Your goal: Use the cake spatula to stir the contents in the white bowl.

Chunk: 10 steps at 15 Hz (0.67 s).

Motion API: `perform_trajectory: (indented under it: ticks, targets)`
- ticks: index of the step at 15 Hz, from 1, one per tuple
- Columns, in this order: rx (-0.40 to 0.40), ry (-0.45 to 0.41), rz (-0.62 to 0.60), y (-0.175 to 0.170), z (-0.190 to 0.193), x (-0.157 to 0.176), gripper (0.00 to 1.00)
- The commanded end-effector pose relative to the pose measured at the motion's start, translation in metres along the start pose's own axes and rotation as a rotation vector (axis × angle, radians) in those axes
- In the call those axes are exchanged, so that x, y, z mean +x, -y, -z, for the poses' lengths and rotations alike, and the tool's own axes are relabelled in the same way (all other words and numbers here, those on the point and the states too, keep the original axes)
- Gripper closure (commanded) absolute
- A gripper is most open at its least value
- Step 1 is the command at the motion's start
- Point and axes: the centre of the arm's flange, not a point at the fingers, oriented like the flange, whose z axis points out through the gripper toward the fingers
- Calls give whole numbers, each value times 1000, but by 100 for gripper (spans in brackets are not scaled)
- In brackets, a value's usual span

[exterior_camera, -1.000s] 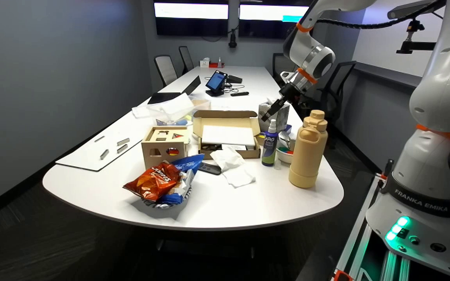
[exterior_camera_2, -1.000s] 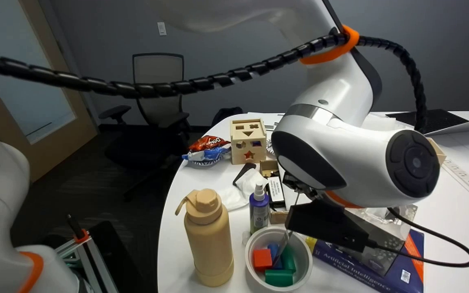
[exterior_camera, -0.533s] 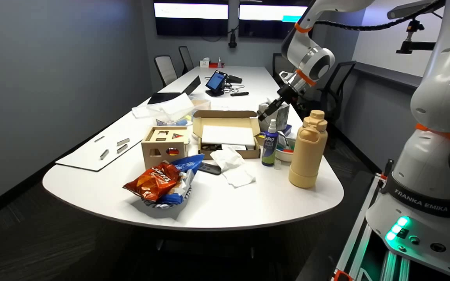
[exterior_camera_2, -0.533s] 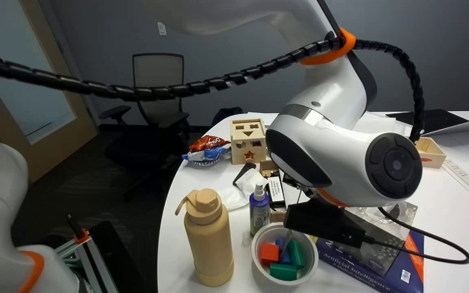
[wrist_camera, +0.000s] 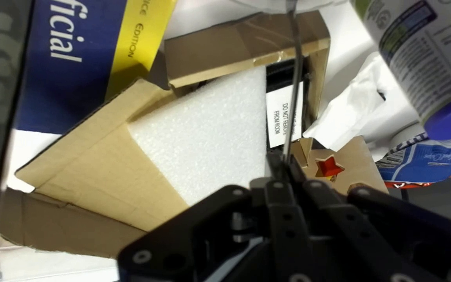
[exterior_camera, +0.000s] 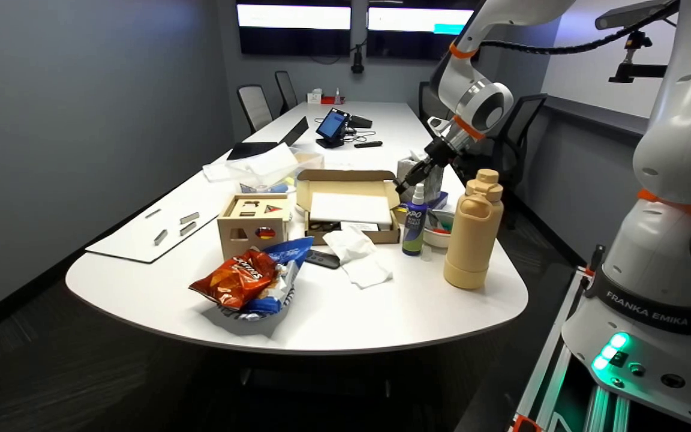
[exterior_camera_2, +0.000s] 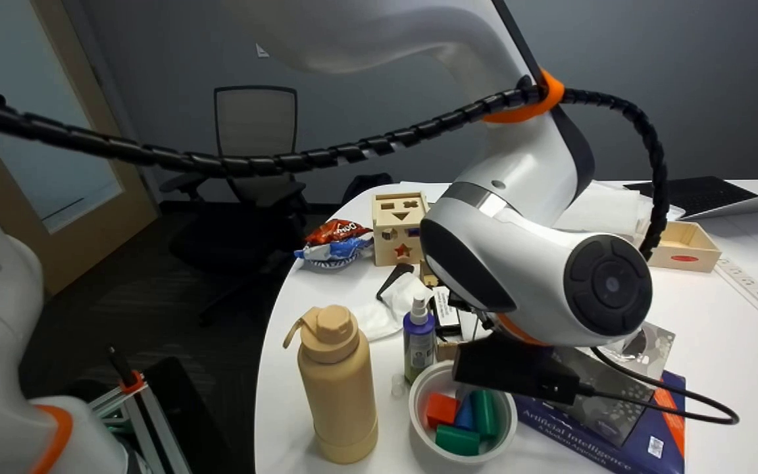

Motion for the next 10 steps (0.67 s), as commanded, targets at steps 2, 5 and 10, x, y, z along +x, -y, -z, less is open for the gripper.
perform_trajectory:
  ticks: [2, 5, 10]
  targets:
    - [42, -55, -8, 6, 4, -6, 99]
    - [84, -105, -35, 7, 11, -8, 99]
    - [25, -142, -82, 7, 21, -11, 99]
